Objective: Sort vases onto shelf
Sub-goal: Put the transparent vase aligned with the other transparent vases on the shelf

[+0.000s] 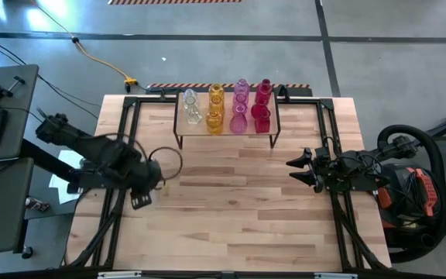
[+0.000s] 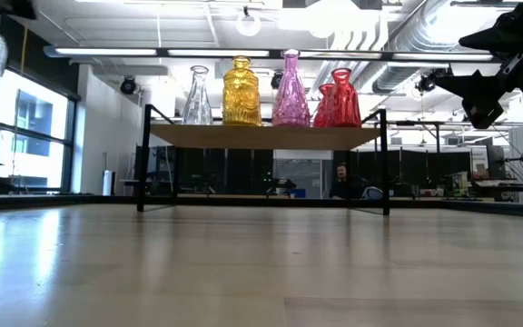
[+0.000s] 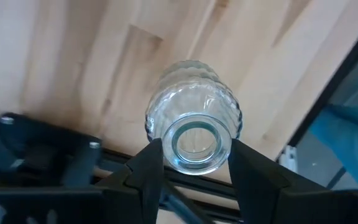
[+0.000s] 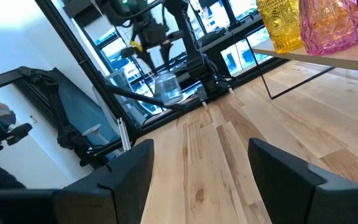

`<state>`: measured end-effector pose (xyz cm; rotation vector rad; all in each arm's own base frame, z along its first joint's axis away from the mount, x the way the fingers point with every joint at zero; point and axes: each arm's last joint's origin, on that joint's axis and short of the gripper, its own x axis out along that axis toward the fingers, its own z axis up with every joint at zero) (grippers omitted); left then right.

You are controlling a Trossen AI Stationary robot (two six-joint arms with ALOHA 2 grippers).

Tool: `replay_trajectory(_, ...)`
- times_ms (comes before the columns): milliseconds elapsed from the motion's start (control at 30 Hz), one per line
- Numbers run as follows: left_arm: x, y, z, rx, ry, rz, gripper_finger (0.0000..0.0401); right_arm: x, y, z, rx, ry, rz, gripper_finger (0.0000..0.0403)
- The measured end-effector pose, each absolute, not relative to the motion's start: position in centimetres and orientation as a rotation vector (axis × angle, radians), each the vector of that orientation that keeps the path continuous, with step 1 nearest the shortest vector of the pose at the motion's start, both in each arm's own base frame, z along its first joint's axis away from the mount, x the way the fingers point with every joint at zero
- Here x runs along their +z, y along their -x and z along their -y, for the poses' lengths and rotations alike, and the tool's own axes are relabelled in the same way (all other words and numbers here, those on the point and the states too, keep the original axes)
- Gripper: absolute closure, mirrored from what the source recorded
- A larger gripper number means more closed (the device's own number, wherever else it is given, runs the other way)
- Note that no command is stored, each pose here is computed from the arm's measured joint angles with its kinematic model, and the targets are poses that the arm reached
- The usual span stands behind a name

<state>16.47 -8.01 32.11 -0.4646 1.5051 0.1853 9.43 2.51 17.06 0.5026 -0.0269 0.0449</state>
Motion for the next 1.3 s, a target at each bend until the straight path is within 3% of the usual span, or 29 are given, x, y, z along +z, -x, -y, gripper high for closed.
replay_trajectory(567, 34.0, -18.2, 3.6, 0.185, 0.283, -1.456, 0.0256, 17.1, -9.4, -2.5, 0.045, -0.502, 0.026, 0.0158)
replay_trajectory(1033, 36.1, -22.5, 0.5, 0.195, 0.106, -1.422, 0.0256, 17.1, -9.4, -2.5, 0.045, -0.502, 0.026, 0.0158)
replay_trajectory(1300, 36.2, -24.5, -2.3, 0.105, -0.016, -1.445, 0.0256, 17.1, -9.4, -2.5, 0.045, -0.502, 0.027, 0.0158)
